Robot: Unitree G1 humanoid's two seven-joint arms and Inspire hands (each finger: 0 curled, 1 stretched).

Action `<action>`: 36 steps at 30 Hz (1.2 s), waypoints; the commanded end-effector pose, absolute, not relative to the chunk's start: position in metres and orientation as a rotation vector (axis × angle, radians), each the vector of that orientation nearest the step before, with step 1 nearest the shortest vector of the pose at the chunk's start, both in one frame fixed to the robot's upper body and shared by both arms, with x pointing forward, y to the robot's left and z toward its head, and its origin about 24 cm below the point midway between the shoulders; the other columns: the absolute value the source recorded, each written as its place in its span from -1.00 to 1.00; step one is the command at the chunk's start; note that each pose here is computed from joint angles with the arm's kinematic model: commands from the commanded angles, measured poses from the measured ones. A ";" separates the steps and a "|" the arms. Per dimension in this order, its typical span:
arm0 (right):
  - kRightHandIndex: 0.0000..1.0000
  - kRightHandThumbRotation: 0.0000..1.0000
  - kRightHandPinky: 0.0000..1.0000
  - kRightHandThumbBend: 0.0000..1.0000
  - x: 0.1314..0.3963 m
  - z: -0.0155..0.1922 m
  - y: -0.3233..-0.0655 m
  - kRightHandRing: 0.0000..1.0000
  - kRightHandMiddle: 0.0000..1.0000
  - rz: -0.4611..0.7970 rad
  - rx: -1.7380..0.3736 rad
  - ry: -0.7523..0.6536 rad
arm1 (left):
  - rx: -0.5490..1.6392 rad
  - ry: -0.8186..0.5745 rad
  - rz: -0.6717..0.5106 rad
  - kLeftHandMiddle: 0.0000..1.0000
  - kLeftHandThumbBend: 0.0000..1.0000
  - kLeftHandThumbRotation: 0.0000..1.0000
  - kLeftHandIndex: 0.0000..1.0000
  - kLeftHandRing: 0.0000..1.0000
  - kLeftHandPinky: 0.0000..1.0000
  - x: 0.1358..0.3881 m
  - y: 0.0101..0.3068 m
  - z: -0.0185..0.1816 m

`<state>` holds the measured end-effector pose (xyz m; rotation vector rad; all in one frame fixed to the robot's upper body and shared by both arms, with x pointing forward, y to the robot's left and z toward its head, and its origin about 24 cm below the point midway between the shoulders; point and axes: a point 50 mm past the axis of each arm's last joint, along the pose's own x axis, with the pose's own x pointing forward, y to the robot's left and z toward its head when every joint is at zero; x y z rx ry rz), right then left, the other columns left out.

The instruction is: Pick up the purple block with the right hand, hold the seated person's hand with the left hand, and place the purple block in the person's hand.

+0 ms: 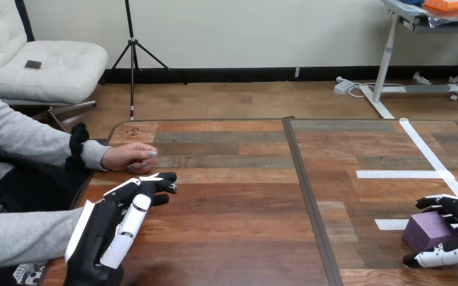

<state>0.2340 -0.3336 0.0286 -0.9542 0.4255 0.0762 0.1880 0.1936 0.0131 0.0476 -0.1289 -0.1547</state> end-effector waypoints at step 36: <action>0.07 -1.00 -0.06 0.84 0.260 0.033 -0.328 0.00 0.05 0.017 -0.970 0.267 | 0.049 -0.254 -0.174 0.50 -0.04 0.53 0.13 0.59 0.57 0.203 0.194 0.032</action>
